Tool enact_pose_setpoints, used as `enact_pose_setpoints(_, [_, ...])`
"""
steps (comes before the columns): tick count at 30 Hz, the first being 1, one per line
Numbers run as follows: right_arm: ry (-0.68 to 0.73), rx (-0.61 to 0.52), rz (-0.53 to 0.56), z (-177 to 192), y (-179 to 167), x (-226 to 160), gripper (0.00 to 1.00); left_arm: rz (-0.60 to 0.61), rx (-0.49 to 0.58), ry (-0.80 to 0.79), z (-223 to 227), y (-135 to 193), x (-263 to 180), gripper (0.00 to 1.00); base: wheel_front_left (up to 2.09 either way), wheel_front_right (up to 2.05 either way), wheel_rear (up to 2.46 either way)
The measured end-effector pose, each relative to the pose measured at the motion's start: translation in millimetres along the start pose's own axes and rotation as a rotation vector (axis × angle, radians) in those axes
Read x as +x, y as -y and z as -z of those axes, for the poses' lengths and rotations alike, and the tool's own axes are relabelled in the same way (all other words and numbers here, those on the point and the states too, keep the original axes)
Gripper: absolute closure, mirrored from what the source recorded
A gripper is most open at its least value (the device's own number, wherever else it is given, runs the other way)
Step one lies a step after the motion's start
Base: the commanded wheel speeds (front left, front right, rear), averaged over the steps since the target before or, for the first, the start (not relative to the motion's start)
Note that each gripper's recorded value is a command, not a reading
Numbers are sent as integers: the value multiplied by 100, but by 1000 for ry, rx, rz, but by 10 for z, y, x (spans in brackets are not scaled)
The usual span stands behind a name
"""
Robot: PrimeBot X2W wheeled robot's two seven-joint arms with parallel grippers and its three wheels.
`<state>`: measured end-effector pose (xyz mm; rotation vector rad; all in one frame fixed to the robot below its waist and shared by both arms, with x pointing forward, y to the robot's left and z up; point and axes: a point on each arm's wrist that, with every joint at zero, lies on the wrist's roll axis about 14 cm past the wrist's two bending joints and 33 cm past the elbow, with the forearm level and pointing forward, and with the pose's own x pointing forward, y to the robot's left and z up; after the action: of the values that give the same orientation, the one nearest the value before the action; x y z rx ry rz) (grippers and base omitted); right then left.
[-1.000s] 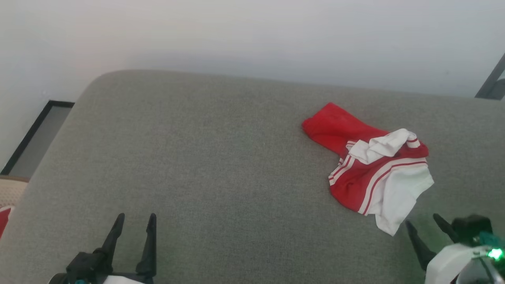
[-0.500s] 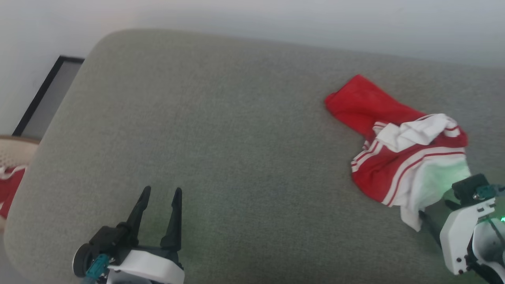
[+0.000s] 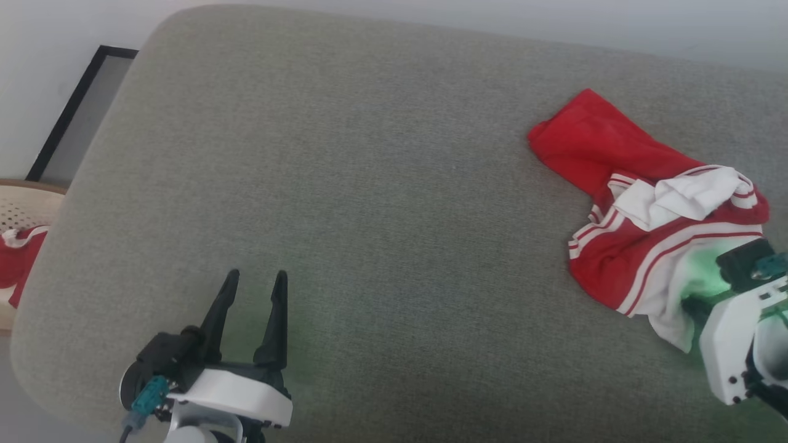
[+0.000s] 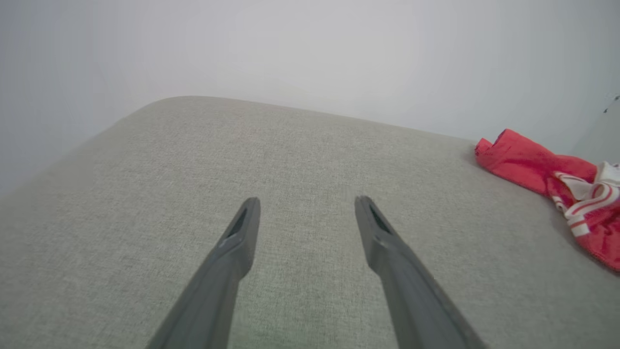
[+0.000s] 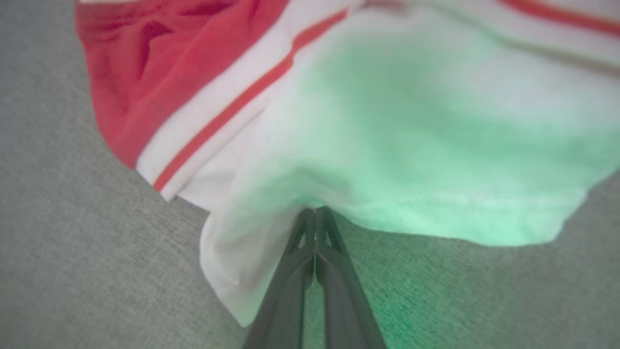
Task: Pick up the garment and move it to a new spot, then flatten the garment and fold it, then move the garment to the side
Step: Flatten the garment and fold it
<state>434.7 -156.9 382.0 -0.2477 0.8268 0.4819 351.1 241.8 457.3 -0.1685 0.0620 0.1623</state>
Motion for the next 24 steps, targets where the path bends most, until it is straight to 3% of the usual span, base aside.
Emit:
enact_pose_setpoints(5, [11,36,49,-25,193,-101,100,23,-8,8,-18,76,71,0,0,0,0])
enact_pose_setpoints(14, [20,137,245,158,909,-492,100,79,-15,-1,38,266,237,0,0,0,0])
enact_pose_setpoints(24, [-74,245,489,684,1726,-870,100,152,0,-12,117,513,487,0,0,0,0])
